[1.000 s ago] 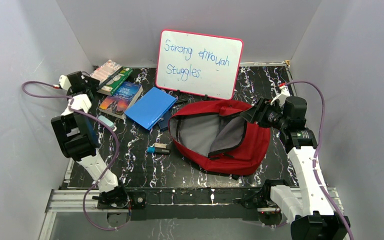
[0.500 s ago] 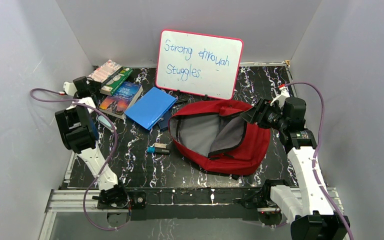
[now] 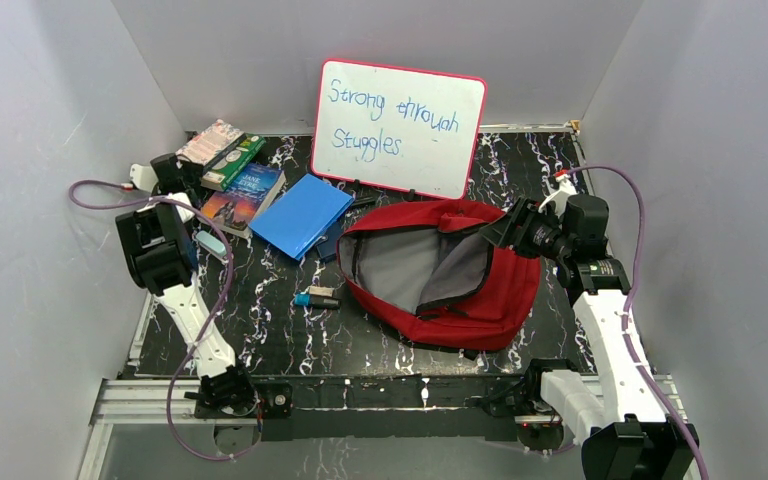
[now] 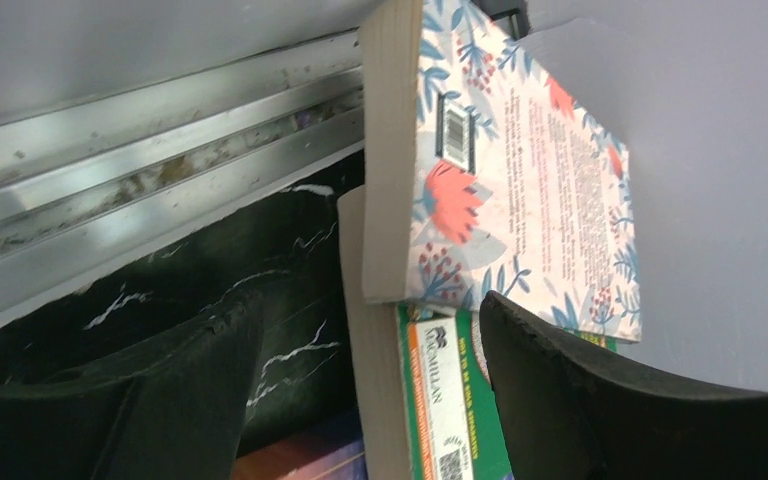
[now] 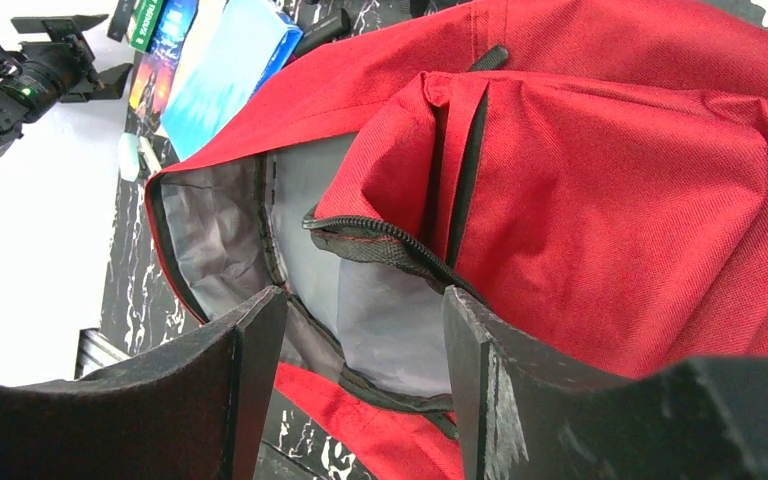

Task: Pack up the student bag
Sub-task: Pick up the book at the corner of the board.

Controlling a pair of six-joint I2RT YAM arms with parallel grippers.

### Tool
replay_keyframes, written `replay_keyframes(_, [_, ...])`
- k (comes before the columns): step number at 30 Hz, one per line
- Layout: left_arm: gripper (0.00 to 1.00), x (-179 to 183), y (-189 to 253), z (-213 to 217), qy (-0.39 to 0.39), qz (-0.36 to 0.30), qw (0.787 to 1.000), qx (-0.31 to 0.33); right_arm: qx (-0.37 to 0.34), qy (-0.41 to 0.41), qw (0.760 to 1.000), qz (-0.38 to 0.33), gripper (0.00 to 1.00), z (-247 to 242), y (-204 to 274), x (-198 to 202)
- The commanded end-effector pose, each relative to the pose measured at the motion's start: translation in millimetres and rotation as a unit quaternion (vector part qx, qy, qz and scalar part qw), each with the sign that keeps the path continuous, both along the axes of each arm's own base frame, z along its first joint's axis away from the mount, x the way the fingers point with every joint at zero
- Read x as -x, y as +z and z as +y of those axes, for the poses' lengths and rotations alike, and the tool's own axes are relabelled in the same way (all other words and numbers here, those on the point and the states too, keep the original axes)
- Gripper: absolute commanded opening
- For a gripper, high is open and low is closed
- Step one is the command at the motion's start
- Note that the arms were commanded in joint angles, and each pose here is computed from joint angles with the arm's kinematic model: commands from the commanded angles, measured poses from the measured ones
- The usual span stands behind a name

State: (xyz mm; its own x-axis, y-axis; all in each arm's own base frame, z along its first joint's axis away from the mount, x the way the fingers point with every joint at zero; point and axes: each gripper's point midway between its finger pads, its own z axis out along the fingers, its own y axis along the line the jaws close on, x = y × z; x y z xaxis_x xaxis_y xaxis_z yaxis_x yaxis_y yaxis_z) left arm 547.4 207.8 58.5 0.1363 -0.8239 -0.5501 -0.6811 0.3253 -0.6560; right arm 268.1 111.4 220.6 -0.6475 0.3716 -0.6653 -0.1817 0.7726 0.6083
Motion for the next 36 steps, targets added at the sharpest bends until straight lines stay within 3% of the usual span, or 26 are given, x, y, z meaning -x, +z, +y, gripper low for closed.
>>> replay_keyframes(1, [0.76, -19.8, 20.6, 13.2, 0.003, -0.038, 0.999, -0.015, 0.0, -0.001, 1.0, -0.025, 0.67, -0.5, 8.1, -7.7])
replay_keyframes(18, [0.73, -52.0, 13.3, 19.2, -0.025, -0.049, 0.998, -0.017, 0.006, -0.008, 1.0, -0.019, 0.67, -3.2, 3.3, -7.6])
replay_keyframes(22, [0.63, -55.0, 16.1, 16.9, -0.036, -0.058, 0.997, -0.019, 0.007, -0.008, 1.0, -0.018, 0.67, -3.3, 3.5, -7.1])
replay_keyframes(30, [0.33, -57.4, 27.0, 8.2, -0.064, -0.076, 0.995, -0.023, 0.01, -0.008, 1.0, -0.019, 0.68, -4.0, 4.8, -6.3])
replay_keyframes(36, [0.24, -42.2, 53.6, 13.7, -0.051, -0.075, 0.994, -0.061, 0.009, -0.006, 1.0, -0.02, 0.68, -3.5, 5.3, -5.3])
